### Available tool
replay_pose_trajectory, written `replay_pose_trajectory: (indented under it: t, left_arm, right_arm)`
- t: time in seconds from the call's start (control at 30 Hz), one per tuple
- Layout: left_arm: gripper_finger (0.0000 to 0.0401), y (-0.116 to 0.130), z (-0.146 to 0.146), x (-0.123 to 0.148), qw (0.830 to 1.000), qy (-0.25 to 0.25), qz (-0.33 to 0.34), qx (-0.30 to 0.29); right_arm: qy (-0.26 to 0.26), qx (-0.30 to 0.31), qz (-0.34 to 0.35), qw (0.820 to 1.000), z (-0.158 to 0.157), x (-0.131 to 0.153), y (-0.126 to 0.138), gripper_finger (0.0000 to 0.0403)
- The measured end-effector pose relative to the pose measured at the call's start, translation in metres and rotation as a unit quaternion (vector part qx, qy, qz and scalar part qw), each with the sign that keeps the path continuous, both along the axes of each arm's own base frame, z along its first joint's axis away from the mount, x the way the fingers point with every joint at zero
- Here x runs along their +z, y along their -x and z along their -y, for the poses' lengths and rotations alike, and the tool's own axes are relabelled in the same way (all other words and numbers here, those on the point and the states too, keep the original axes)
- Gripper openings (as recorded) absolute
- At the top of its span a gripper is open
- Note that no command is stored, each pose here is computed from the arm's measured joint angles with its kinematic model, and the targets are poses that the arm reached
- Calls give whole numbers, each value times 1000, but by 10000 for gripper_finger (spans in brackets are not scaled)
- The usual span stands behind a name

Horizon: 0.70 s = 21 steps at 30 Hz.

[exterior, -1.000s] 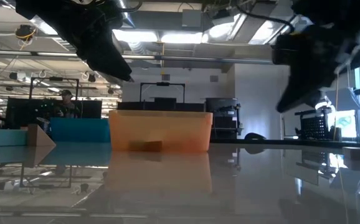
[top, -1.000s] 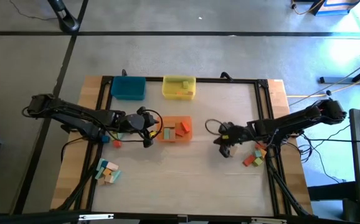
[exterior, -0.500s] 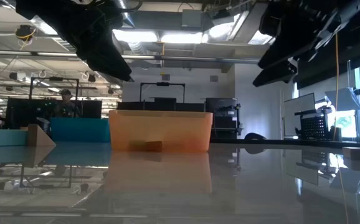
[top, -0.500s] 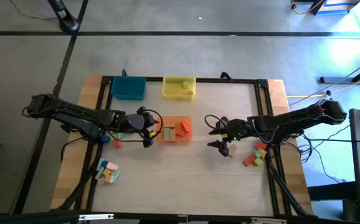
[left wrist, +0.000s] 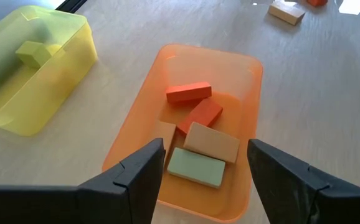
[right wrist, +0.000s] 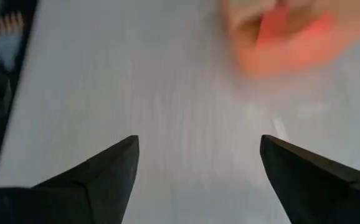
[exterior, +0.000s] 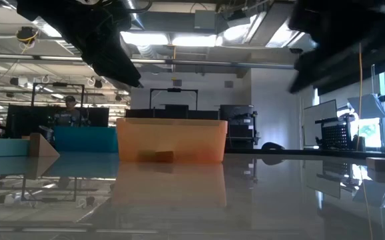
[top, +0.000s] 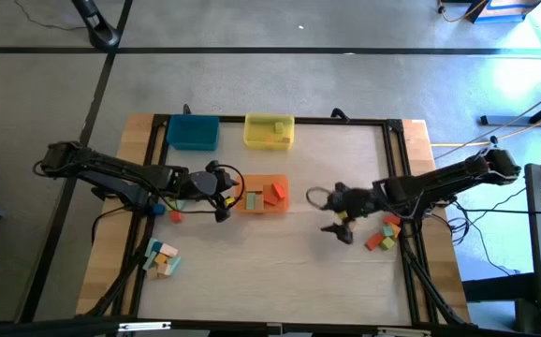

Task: Sort blocks by size
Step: Put the brown rectangle block into the orange bin

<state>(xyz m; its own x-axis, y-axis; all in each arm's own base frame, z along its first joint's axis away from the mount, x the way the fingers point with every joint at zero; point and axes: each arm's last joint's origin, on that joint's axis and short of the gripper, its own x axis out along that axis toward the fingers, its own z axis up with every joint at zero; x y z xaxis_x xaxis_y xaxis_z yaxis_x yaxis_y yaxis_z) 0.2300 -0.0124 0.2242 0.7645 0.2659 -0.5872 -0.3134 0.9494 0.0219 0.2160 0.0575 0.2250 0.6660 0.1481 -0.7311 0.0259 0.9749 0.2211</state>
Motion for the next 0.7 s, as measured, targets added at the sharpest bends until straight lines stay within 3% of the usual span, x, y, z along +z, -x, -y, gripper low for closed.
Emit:
replay_pose_trajectory:
  t: [0.3, 0.5, 0.7]
  left_arm:
    - [219, 0, 0, 0, 1000, -2, 0, -1]
    - [219, 0, 0, 0, 1000, -10, -3, -8]
    - [219, 0, 0, 0, 1000, -11, -5, -8]
  right_arm:
    - [92, 54, -155, 982, -22, -19, 37, 328]
    - [141, 75, -175, 972, -25, -26, 41, 328]
    - [184, 144, -200, 952, -27, -46, 38, 328]
